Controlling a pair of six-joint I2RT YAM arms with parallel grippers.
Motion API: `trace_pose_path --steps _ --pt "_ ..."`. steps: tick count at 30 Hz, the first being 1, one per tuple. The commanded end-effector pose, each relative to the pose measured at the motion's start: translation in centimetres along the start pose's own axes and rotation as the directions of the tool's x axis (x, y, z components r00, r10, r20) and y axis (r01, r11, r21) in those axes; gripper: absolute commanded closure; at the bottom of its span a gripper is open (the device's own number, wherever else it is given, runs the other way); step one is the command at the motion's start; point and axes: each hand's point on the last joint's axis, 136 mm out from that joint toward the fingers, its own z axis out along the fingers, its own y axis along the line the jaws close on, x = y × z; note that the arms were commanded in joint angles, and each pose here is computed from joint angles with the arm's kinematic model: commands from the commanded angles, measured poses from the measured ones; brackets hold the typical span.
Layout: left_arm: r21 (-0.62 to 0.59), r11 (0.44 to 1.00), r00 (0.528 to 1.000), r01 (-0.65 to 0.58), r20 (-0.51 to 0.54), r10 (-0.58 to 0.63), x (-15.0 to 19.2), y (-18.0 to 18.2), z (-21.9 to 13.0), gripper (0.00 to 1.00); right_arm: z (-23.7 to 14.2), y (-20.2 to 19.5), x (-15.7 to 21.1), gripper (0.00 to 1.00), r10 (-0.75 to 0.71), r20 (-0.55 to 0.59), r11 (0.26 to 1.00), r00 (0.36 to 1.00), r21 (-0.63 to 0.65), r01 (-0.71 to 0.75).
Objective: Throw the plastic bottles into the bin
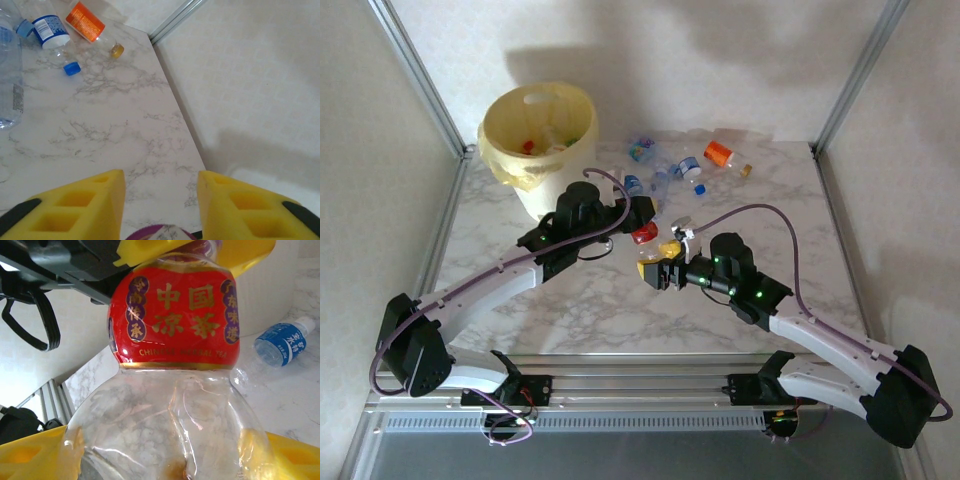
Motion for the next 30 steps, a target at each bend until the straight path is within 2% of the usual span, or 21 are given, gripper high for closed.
trace_pose_path --steps 1,4,12,15,20,22,23,30 --pt "-0.019 0.999 0.999 -0.030 0.011 0.031 -0.7 0.0 -0.4 0.68 0.0 1.5 -0.9 0.52 -0.042 0.034 0.997 0.999 -0.065 0.044" --pt "-0.023 0.999 0.999 -0.035 0.016 0.035 -0.9 0.0 -0.7 0.76 0.1 1.6 -0.8 0.51 -0.041 0.031 0.997 0.999 -0.066 0.043" --pt "-0.042 0.998 0.999 -0.050 0.009 0.050 -0.8 0.3 -0.9 0.85 0.1 1.4 -0.6 0.47 -0.037 0.024 0.997 0.999 -0.062 0.039" --pt "-0.045 0.997 0.998 -0.058 0.009 0.059 -0.9 0.2 -1.0 0.87 0.2 1.4 -0.4 0.39 -0.036 0.017 0.997 0.999 -0.062 0.037" --pt "-0.072 0.992 0.994 -0.104 0.018 0.105 -1.7 0.1 -1.5 0.91 0.4 0.3 0.0 0.11 -0.020 0.005 1.000 1.000 -0.011 0.020" --pt "-0.097 0.987 0.991 -0.129 0.034 0.132 -2.6 0.0 -2.1 0.92 0.3 -0.1 -0.1 0.04 -0.009 0.008 1.000 1.000 0.015 0.008" --pt "-0.117 0.983 0.988 -0.144 0.044 0.150 -3.3 0.1 -2.5 0.93 0.3 -0.2 0.0 0.01 -0.005 0.009 1.000 1.000 0.022 0.005" --pt "-0.223 0.948 0.953 -0.226 0.148 0.263 -9.5 -0.6 -6.5 0.93 0.2 -0.8 0.2 0.01 0.015 0.004 0.999 1.000 0.048 -0.015"
